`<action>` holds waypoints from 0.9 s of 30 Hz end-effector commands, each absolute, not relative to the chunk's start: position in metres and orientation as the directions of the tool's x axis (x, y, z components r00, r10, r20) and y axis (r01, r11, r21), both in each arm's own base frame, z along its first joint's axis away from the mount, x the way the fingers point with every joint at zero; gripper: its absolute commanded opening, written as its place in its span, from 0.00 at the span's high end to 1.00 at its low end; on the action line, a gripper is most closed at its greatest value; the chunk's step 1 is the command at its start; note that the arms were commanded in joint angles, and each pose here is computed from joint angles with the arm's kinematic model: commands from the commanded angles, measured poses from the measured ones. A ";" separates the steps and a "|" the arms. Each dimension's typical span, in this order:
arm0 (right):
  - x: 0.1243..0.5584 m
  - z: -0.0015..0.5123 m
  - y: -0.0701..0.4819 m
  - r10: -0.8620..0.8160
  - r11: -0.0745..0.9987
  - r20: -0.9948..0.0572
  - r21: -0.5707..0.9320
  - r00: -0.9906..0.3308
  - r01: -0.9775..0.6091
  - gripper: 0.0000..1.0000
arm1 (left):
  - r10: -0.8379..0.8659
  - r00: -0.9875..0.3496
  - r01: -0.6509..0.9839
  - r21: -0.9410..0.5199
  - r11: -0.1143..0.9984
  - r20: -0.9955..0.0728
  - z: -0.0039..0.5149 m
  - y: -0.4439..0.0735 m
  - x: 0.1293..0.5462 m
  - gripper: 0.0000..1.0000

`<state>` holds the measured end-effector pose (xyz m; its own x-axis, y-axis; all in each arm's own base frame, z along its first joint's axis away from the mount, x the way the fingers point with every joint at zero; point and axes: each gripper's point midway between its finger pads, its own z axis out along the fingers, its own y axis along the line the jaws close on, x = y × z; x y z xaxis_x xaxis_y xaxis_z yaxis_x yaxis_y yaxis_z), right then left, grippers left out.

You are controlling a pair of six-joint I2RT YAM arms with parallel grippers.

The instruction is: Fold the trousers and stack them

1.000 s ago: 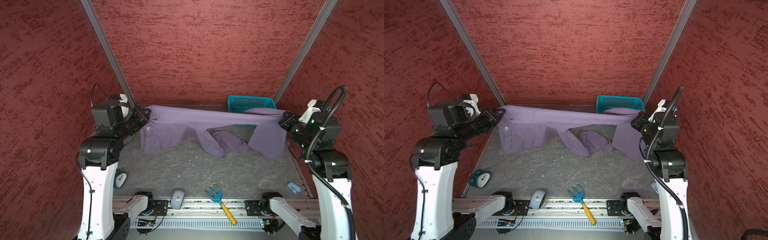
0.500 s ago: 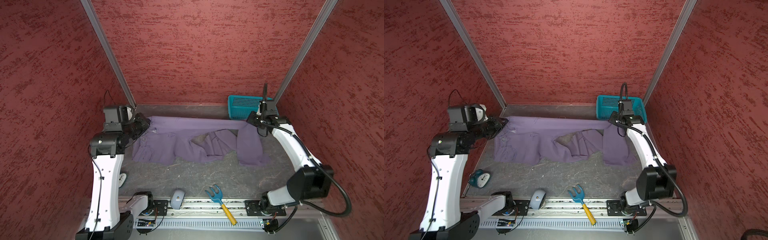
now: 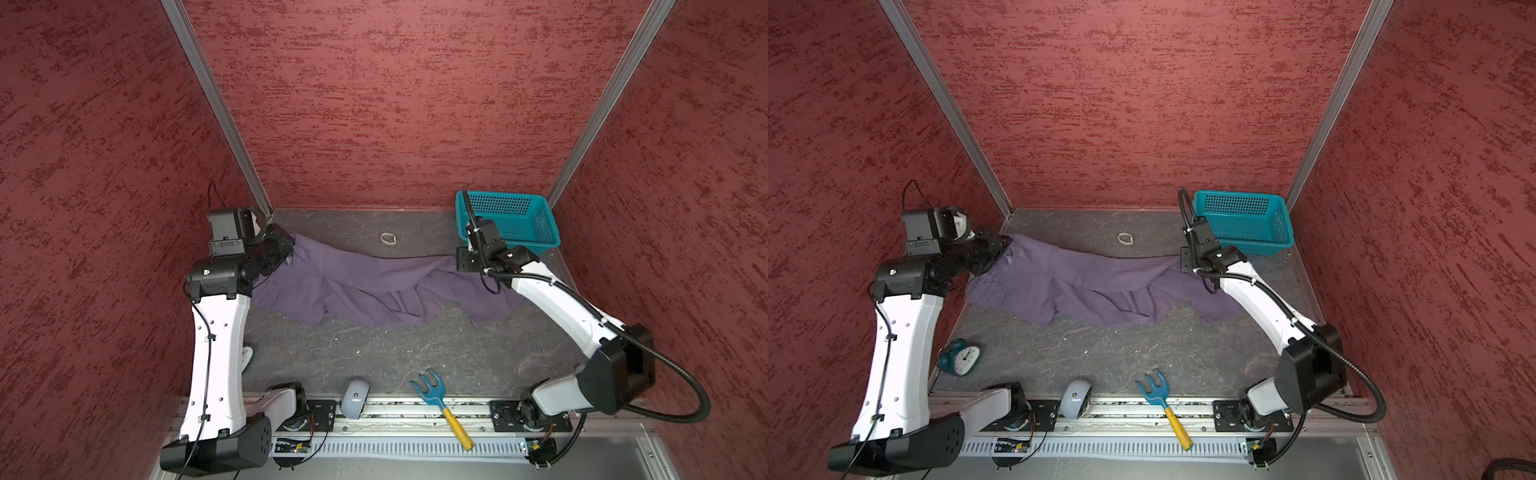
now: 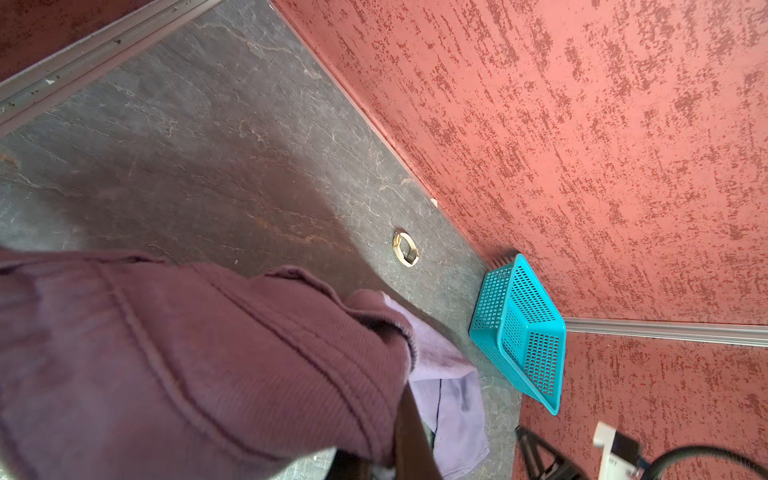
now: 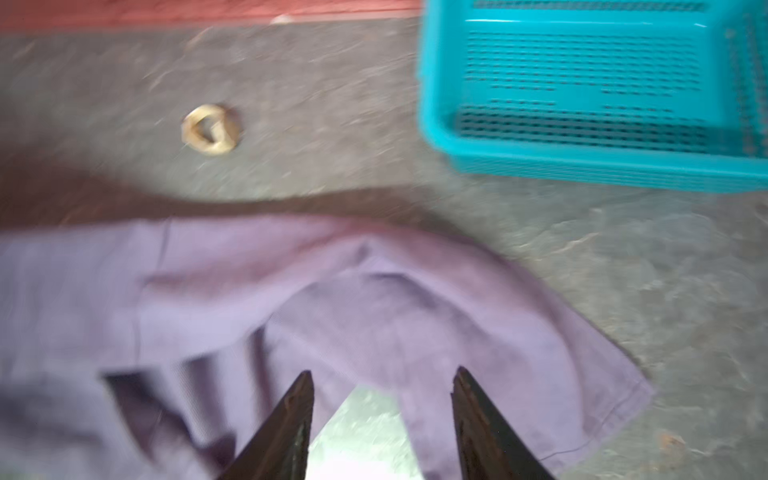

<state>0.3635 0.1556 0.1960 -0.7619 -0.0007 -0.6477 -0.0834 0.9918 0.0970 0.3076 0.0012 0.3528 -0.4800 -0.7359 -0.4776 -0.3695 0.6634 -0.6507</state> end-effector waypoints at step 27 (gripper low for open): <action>0.332 0.026 0.228 0.047 0.982 -0.414 0.185 -0.909 -0.034 0.26 | -0.750 -0.452 -0.338 -0.685 0.646 -0.484 0.350 0.011 0.315 1.00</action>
<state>0.3237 0.2277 0.0255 -0.9187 -0.0123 -0.3948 -0.0749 0.9868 0.1436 0.3118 0.0109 0.3293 -0.4844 -0.7604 -0.4326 -0.4074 0.6336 -0.6577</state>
